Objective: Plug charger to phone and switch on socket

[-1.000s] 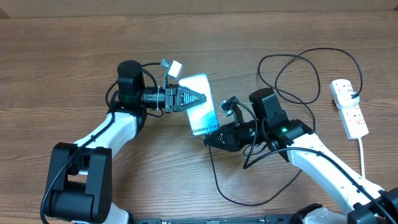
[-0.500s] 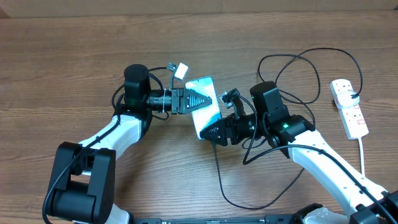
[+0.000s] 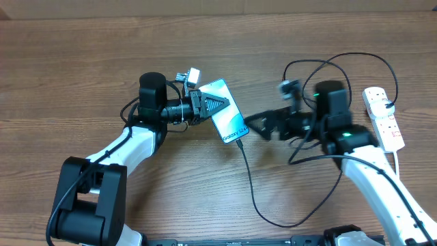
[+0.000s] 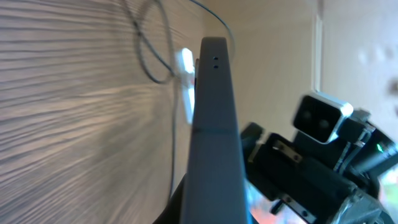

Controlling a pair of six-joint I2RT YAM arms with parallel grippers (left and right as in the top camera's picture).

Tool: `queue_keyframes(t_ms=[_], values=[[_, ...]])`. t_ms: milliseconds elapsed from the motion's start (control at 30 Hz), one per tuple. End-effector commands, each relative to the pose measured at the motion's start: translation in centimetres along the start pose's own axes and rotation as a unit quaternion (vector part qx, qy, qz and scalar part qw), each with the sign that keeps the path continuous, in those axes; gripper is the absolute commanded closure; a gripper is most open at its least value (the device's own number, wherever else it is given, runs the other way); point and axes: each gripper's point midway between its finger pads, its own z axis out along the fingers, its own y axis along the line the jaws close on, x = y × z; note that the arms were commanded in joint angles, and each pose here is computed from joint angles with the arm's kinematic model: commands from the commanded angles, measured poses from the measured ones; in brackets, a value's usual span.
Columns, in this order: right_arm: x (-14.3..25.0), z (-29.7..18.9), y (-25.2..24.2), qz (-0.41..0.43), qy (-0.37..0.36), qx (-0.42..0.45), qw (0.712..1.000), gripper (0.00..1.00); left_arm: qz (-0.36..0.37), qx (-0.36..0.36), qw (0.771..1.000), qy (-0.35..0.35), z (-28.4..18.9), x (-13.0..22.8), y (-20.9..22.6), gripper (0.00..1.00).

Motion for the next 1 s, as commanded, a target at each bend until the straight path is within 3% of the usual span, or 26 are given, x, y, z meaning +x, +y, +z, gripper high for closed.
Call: queue_keyframes(t_ms=[0,133,267,467,733,967], values=[[-2.0,-1.9,-0.8,0.019,-0.037,0.014,0.999,0.00,-0.003,-0.033,0.998,-0.062,0.3,-1.4,-1.3,0.96],[-2.1,-2.8,-1.9,0.039,-0.043,0.023,0.998,0.00,-0.021,-0.091,0.993,-0.071,1.3,-1.2,-1.0,0.96],[-1.9,-2.8,-2.1,0.042,-0.040,0.027,0.998,0.00,-0.002,-0.162,0.986,-0.036,1.7,-0.3,-1.5,0.96],[-1.6,-2.8,-2.3,0.049,-0.035,0.033,0.998,0.00,0.075,-0.298,0.952,0.012,-1.0,0.6,-1.9,0.96],[0.4,-3.0,-4.5,0.093,-0.009,0.091,0.992,0.00,0.140,-0.335,0.927,0.096,-3.5,2.0,0.5,0.96],[1.2,-3.1,-4.8,0.088,0.006,0.102,0.991,0.00,0.188,-0.273,0.925,0.184,-1.0,3.3,3.1,0.96]])
